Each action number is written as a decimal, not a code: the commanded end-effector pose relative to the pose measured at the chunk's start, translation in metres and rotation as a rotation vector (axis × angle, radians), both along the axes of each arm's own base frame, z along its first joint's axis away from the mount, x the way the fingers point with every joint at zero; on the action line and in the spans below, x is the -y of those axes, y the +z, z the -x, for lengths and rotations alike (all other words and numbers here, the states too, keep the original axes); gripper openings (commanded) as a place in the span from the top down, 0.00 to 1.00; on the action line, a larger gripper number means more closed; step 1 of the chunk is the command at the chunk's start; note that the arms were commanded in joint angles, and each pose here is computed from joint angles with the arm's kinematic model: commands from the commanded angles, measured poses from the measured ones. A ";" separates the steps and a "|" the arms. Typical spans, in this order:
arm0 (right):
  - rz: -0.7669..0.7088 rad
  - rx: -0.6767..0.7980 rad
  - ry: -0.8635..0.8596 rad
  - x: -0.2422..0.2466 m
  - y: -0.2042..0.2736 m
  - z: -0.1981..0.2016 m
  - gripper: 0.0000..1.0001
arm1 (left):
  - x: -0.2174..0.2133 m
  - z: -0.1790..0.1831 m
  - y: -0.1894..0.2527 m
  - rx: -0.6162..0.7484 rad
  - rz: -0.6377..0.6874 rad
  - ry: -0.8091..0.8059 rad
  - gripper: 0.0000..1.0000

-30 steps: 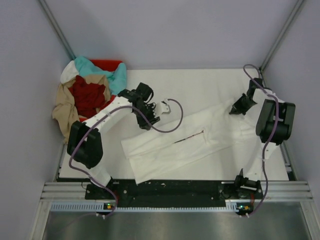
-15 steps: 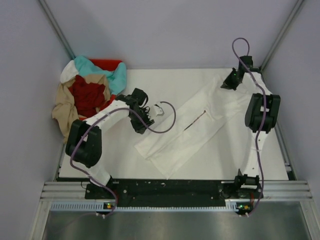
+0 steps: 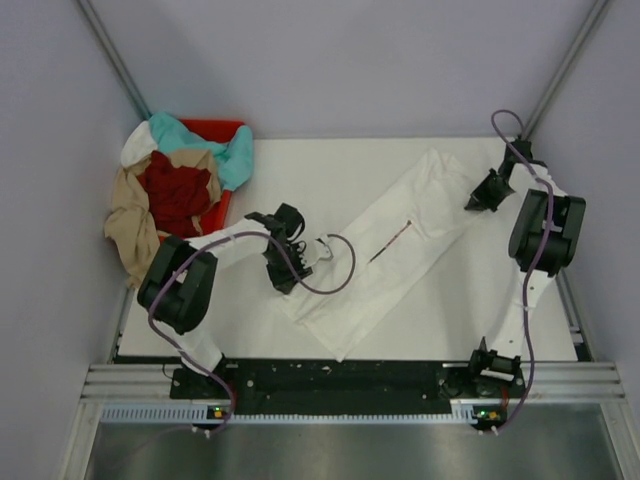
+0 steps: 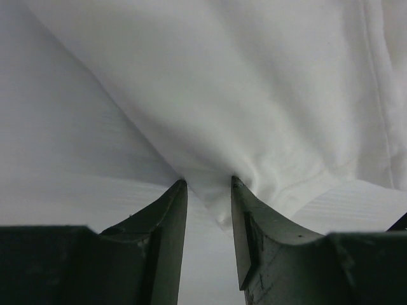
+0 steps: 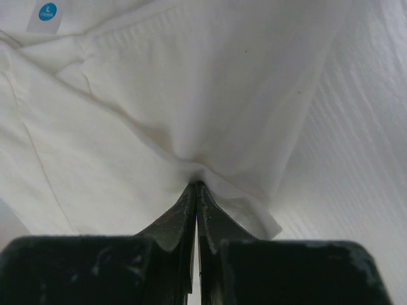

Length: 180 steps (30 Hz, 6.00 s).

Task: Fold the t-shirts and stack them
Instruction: Rotate the tshirt 90 degrees, then grab the bottom of the folded rectangular tshirt with both arms, then fold the folded rectangular tshirt in 1/3 of the way, then grab one side of the 2/3 rectangular tshirt with both arms

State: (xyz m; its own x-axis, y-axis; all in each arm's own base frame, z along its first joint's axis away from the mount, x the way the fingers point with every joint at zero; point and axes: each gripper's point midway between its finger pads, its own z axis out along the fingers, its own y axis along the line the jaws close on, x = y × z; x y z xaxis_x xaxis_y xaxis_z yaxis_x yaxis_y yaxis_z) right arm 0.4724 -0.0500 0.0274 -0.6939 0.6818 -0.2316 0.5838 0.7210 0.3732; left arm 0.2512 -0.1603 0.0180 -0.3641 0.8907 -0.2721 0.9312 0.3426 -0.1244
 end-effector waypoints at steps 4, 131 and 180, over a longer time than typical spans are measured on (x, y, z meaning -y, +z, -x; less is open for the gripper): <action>-0.119 0.101 0.077 -0.032 -0.011 -0.077 1.00 | 0.024 0.111 -0.012 -0.219 0.068 -0.299 0.61; 0.675 0.514 0.989 -0.083 0.057 0.016 0.77 | 0.188 -0.236 0.062 0.588 0.094 0.111 0.52; 0.852 0.595 2.029 -0.164 0.021 0.216 1.00 | 0.144 -0.067 -0.001 0.316 0.032 -0.460 1.00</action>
State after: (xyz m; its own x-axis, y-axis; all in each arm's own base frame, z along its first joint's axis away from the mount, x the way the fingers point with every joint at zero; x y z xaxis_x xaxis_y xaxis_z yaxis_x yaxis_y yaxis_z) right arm 0.2543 0.0995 0.0241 0.0736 -0.9409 -0.3304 -0.9159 0.0673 -0.3956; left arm 0.3203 -0.3196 0.0239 0.2022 0.8984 -0.3898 0.9750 -0.1473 0.1662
